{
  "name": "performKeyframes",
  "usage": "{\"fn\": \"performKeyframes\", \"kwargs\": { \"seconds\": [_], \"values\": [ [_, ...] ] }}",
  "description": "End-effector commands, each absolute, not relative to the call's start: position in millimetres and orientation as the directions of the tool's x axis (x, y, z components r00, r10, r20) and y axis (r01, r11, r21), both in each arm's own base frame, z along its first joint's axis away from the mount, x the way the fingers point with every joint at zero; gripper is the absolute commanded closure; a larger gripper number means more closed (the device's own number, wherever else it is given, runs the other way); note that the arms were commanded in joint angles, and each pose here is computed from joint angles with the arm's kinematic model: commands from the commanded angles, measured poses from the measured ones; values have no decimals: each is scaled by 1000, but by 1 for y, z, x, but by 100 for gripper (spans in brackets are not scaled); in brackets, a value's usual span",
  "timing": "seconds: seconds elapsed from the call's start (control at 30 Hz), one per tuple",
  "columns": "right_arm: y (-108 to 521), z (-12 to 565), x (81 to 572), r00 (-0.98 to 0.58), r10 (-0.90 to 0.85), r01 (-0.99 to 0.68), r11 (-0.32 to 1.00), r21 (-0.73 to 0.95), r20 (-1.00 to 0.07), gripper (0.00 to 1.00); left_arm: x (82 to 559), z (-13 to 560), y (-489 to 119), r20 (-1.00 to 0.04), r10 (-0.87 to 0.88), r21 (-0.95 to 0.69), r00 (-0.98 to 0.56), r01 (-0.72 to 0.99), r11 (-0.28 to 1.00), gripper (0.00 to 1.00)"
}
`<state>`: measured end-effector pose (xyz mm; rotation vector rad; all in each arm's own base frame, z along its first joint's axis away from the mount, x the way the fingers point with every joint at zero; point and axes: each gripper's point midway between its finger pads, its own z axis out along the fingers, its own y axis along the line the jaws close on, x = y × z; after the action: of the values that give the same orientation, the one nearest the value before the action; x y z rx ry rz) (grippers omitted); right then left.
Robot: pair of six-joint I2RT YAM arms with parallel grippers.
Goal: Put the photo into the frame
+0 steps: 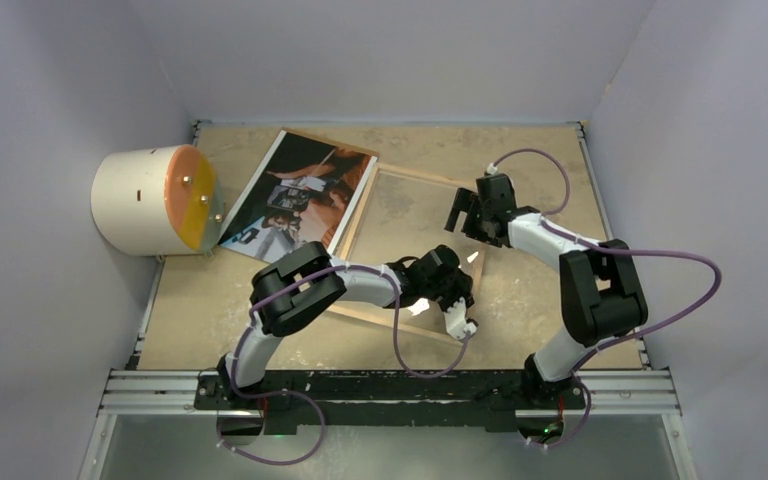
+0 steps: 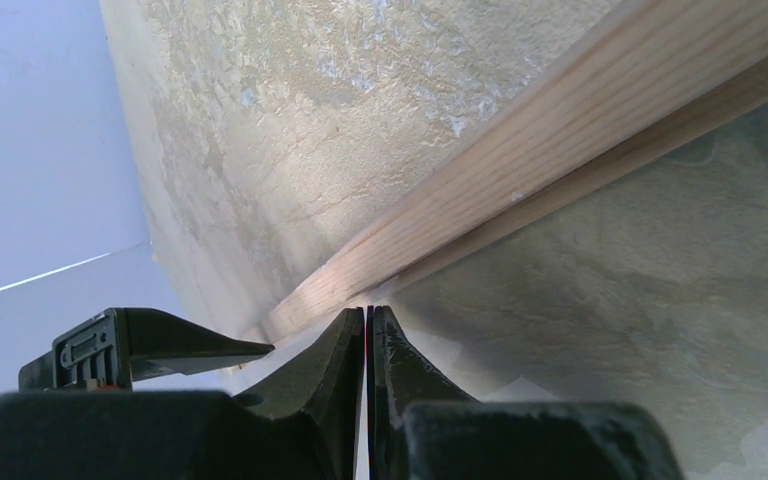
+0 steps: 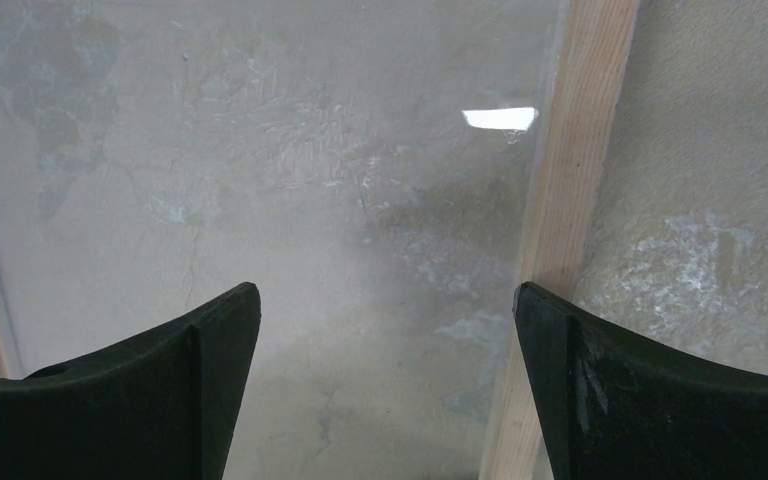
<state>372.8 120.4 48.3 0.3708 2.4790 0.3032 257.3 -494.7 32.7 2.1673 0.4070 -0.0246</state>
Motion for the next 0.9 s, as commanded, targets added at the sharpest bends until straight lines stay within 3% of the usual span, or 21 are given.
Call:
{"fn": "performKeyframes", "kwargs": {
  "seconds": [0.0, 0.87],
  "values": [
    [98, 50, 359, -787, 300, 226, 953, 201, -539, 1, 261, 43, -499, -140, 270, 807, 953, 268, -526, 92],
    [70, 72, 368, -747, 280, 258, 958, 126, -603, 1, 253, 32, -481, -151, 290, 769, 945, 296, -566, 93]
  ]
}}
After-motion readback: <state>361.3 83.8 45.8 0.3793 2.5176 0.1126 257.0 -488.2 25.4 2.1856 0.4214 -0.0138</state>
